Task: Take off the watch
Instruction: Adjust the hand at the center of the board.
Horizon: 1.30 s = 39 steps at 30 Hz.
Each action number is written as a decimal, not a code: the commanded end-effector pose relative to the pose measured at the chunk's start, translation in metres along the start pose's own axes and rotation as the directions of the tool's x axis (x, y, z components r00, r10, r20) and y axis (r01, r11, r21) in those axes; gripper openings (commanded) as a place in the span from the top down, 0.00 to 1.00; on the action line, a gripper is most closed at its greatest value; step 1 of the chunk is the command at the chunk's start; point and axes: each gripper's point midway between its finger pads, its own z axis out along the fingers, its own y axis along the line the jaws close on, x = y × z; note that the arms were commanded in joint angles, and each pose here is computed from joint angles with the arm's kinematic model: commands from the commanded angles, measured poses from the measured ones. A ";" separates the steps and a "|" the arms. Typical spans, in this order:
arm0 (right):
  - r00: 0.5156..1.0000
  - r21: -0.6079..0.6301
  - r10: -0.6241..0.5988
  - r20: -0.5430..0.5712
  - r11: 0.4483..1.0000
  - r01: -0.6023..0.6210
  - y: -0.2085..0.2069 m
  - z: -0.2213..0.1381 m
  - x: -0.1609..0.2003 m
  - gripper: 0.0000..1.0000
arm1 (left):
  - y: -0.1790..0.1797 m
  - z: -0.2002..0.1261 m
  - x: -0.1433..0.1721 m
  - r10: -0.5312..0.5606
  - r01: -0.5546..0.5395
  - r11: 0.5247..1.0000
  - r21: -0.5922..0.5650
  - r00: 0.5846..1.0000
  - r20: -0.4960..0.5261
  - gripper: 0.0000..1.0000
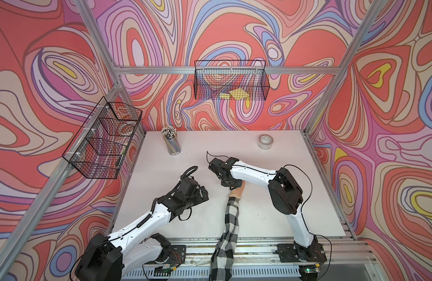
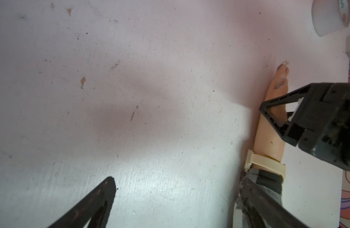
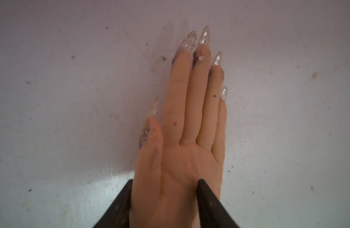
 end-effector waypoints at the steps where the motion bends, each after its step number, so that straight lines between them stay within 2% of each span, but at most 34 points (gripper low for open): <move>1: 0.999 -0.131 0.027 0.042 0.991 -0.021 0.028 -0.017 -0.015 0.43 | 0.014 -0.002 0.004 -0.015 0.015 0.998 -0.053 1.000 -0.006 0.01; 8: 0.991 -0.224 0.088 0.097 0.972 -0.064 0.016 -0.050 -0.031 0.24 | 0.011 -0.009 -0.003 0.023 -0.023 0.998 -0.062 1.000 0.008 0.01; 13: 0.981 -0.324 0.183 0.066 0.934 -0.152 -0.014 -0.050 -0.027 0.03 | 0.002 -0.011 -0.011 0.075 -0.074 0.995 -0.059 0.997 0.014 0.01; 14: 0.979 -0.343 0.198 0.056 0.924 -0.167 -0.019 -0.049 -0.025 0.02 | 0.000 -0.011 -0.012 0.088 -0.087 0.995 -0.057 0.996 0.012 0.01; 18: 0.963 -0.442 0.269 0.002 0.864 -0.241 -0.039 -0.041 -0.016 0.02 | -0.008 -0.011 -0.013 0.135 -0.135 0.990 -0.048 0.991 -0.013 0.01; 25: 0.944 -0.593 0.321 -0.075 0.747 -0.301 -0.046 -0.029 -0.005 0.02 | -0.021 -0.006 -0.015 0.134 -0.135 0.991 -0.015 0.990 -0.035 0.01; 32: 0.924 -0.641 0.348 -0.157 0.676 -0.363 -0.045 -0.010 -0.001 0.02 | -0.032 0.004 -0.021 0.119 -0.119 0.993 -0.006 0.992 -0.043 0.01; 39: 0.924 -0.708 0.316 -0.214 0.602 -0.370 -0.022 -0.009 -0.004 0.02 | -0.038 0.011 -0.024 0.105 -0.105 0.995 0.002 0.993 -0.047 0.01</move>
